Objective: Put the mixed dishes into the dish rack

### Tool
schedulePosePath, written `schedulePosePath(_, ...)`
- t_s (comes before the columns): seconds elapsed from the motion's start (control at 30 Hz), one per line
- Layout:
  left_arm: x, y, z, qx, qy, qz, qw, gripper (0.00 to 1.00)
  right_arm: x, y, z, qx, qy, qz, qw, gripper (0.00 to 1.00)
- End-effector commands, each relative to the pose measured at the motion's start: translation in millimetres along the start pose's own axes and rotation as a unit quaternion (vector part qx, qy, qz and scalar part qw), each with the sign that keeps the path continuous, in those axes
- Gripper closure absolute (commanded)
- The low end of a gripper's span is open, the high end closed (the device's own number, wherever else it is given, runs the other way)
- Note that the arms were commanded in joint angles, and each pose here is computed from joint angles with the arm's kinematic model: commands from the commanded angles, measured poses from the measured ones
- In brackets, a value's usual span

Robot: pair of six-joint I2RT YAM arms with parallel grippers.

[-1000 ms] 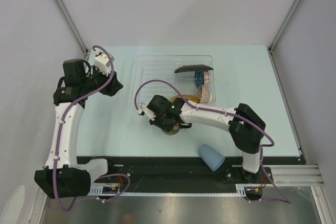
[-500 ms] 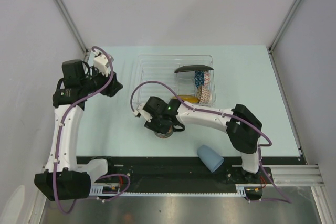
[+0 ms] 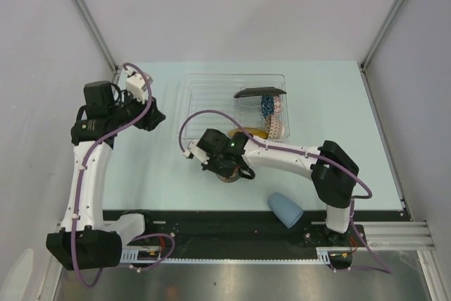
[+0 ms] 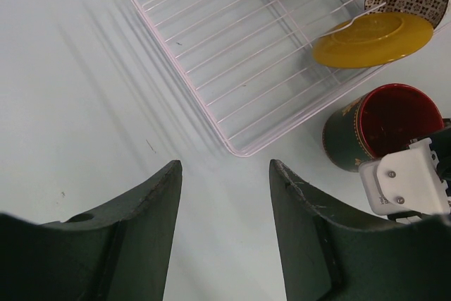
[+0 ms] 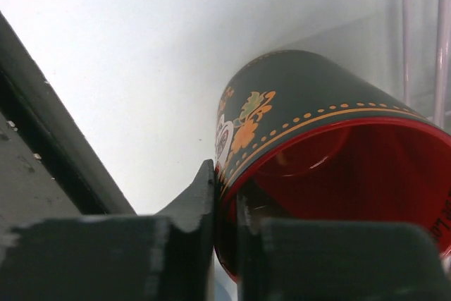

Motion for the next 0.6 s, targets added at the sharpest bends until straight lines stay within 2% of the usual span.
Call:
schedulePosePath(0.0,14,-3,13,0.007,-0.028,-0.013,1.0,0.42,0,-1,1,-0.005,0.005,0.007,1.0,1.0)
schedulePosePath(0.07,22,-4,18,0.011,-0.034,-0.013,0.999,0.42,5,-1,5,-0.005,-0.001,-0.01,1.0,1.0)
schedulePosePath(0.17,39,-6,30,0.025,-0.053,0.001,0.998,0.37,27,-7,30,0.013,-0.064,-0.054,0.996,1.0)
schedulePosePath(0.27,58,-5,45,0.061,-0.08,0.033,0.994,0.1,58,-19,81,0.058,-0.17,-0.107,0.978,1.0)
schedulePosePath(0.3,64,-3,51,0.068,-0.092,0.04,0.993,0.01,71,-34,113,0.068,-0.239,-0.129,0.96,1.0)
schedulePosePath(0.37,80,-7,65,0.062,-0.125,0.057,0.989,0.0,81,-36,153,0.141,-0.311,-0.164,0.926,1.0)
schedulePosePath(0.4,85,-8,71,0.047,-0.139,0.065,0.987,0.0,89,-52,192,0.15,-0.396,-0.166,0.891,1.0)
schedulePosePath(0.43,93,-10,78,0.039,-0.154,0.077,0.984,0.0,88,-56,205,0.166,-0.423,-0.171,0.874,1.0)
schedulePosePath(0.47,96,-11,81,0.029,-0.161,0.091,0.982,0.0,96,-58,229,0.207,-0.472,-0.175,0.839,1.0)
schedulePosePath(0.5,100,-12,85,0.002,-0.174,0.095,0.98,0.0,92,-66,256,0.213,-0.511,-0.175,0.814,1.0)
schedulePosePath(0.53,101,-14,85,-0.016,-0.178,0.121,0.976,0.0,90,-68,266,0.241,-0.524,-0.173,0.798,1.0)
schedulePosePath(0.57,101,-16,85,-0.032,-0.183,0.13,0.974,0.0,95,-68,289,0.264,-0.568,-0.171,0.761,1.0)
Point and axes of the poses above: each gripper's point midway between its finger pads, its own z axis back along the fingers, its own y axis along the line the jaws close on, x = y × z, the point moved 9 cm from there along z, back along the fingers, and after that the axes turned 6 degrees about -z, right-handed, at the moved point
